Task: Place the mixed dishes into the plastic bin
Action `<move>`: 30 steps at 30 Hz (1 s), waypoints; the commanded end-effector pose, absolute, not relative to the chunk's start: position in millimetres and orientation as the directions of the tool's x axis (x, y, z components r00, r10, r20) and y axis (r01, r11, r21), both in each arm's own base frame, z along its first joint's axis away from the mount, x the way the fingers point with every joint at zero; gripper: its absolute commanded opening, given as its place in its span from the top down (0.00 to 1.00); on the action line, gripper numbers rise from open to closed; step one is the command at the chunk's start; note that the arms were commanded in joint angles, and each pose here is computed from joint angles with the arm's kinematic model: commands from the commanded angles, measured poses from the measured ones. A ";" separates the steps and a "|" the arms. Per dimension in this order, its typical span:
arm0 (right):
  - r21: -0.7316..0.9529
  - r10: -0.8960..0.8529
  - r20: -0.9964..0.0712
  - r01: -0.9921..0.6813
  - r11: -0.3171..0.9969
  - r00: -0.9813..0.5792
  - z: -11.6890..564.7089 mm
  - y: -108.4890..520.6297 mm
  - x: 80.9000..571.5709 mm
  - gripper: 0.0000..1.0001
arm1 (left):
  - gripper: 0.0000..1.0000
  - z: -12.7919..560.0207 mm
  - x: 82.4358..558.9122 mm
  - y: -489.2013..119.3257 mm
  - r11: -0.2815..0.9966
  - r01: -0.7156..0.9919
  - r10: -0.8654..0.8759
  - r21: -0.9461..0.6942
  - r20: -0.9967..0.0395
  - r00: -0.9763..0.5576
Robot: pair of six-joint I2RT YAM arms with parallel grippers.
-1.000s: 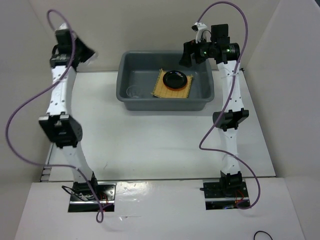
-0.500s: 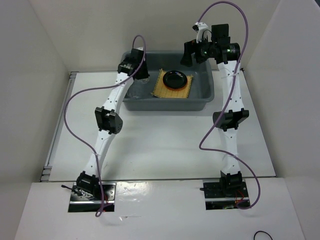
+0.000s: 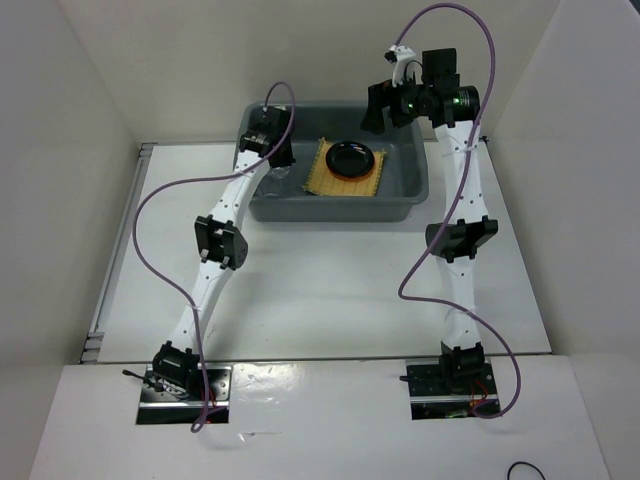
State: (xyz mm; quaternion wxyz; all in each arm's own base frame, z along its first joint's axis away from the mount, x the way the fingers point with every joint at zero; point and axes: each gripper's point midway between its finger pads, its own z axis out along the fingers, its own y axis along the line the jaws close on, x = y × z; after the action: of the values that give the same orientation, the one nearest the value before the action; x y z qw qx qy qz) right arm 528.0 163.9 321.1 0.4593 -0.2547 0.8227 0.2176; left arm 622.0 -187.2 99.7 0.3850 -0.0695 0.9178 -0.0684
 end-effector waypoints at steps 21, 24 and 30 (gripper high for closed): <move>0.011 -0.059 -0.948 -0.219 0.976 -0.314 451.5 94.9 473.4 0.02 | 0.00 444.5 515.6 -46.6 0.905 -0.317 -0.344 -0.284 -0.927 -0.152; 0.048 -0.024 -0.956 -0.237 0.970 -0.291 473.8 96.1 445.1 0.02 | 0.00 482.2 455.8 -5.8 0.855 -0.409 -0.385 -0.318 -0.918 -0.091; 0.092 0.034 -0.967 -0.219 0.971 -0.253 502.1 89.6 406.9 0.02 | 0.00 455.8 343.9 22.8 0.803 -0.554 -0.391 -0.221 -0.897 -0.208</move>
State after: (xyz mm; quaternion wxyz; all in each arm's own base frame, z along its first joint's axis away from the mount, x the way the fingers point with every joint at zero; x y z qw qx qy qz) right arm 414.1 90.3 489.7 0.5941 -0.0793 0.7944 0.0979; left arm 358.9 19.4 526.6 0.6376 -0.3006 0.7093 0.0081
